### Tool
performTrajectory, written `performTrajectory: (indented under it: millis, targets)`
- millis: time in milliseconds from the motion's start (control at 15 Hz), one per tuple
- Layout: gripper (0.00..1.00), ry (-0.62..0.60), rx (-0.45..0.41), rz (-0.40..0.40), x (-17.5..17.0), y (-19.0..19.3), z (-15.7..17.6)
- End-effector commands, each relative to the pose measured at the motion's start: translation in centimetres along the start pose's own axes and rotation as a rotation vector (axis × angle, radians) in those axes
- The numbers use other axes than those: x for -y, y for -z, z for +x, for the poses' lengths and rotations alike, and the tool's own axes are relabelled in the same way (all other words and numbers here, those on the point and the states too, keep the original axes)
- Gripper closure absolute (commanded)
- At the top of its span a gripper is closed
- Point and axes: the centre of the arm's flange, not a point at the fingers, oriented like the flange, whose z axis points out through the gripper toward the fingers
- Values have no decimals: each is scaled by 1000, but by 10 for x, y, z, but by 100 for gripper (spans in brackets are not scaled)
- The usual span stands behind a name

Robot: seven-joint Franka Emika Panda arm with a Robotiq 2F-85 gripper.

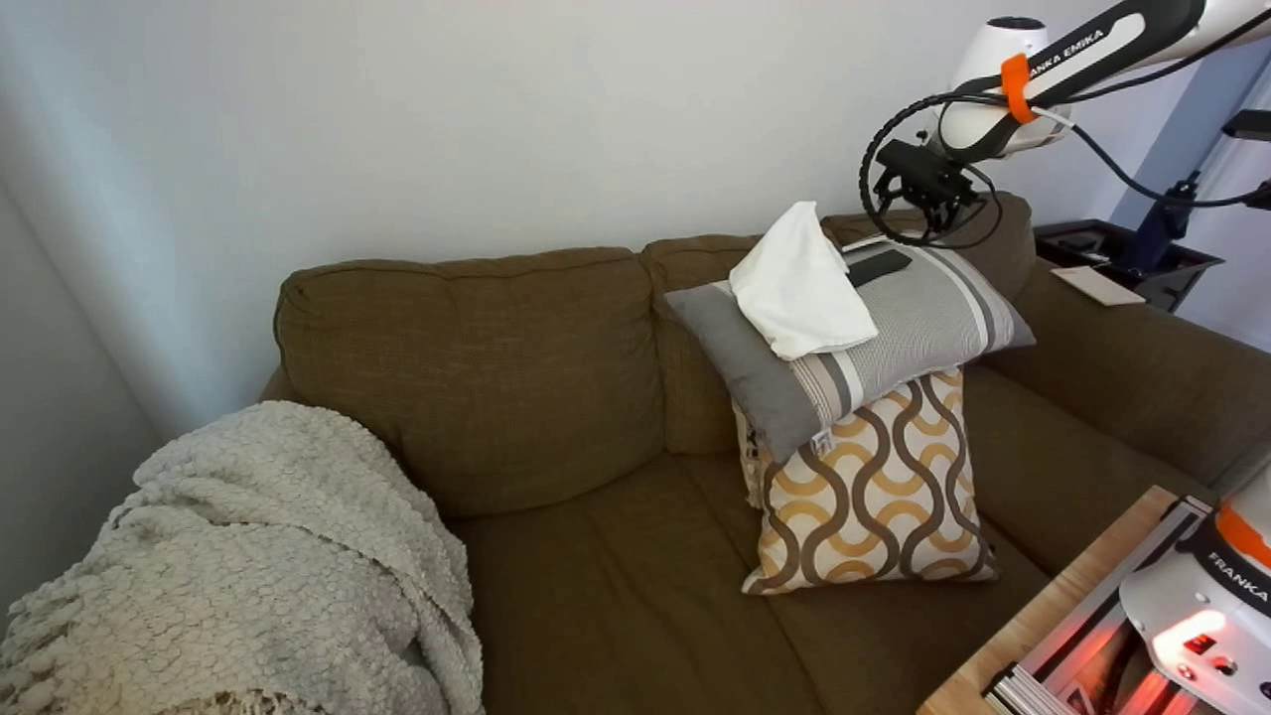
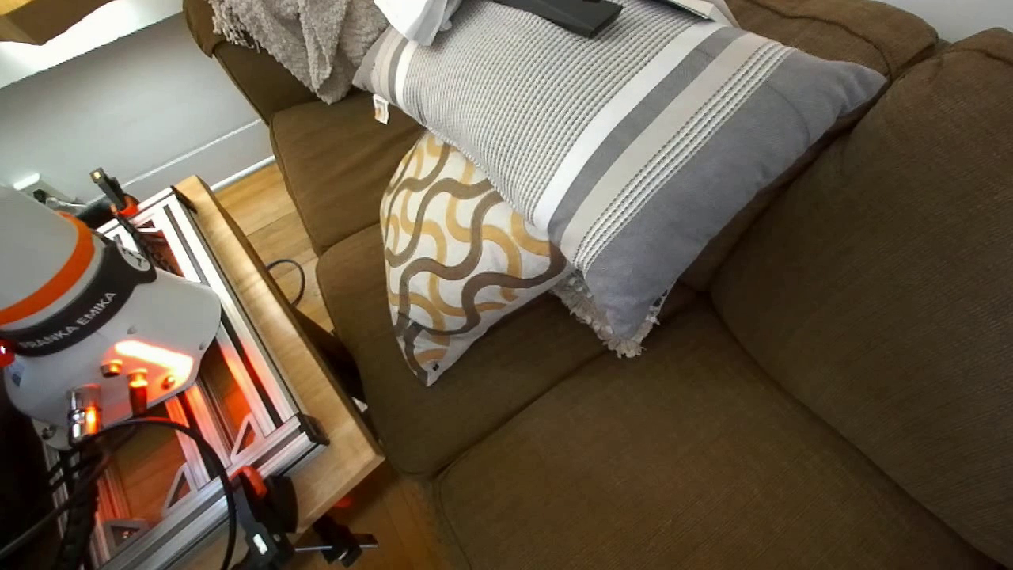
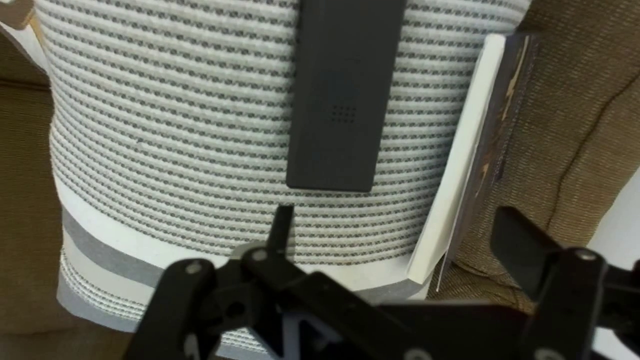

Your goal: Put the book on the pillow

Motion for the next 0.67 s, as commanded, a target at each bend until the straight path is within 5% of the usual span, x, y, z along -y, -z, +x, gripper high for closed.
performTrajectory:
  millis: [0, 600]
  targets:
    - [0, 2, 0, 1, 0, 0, -1]
    - [0, 14, 2, 7, 5, 2, -7]
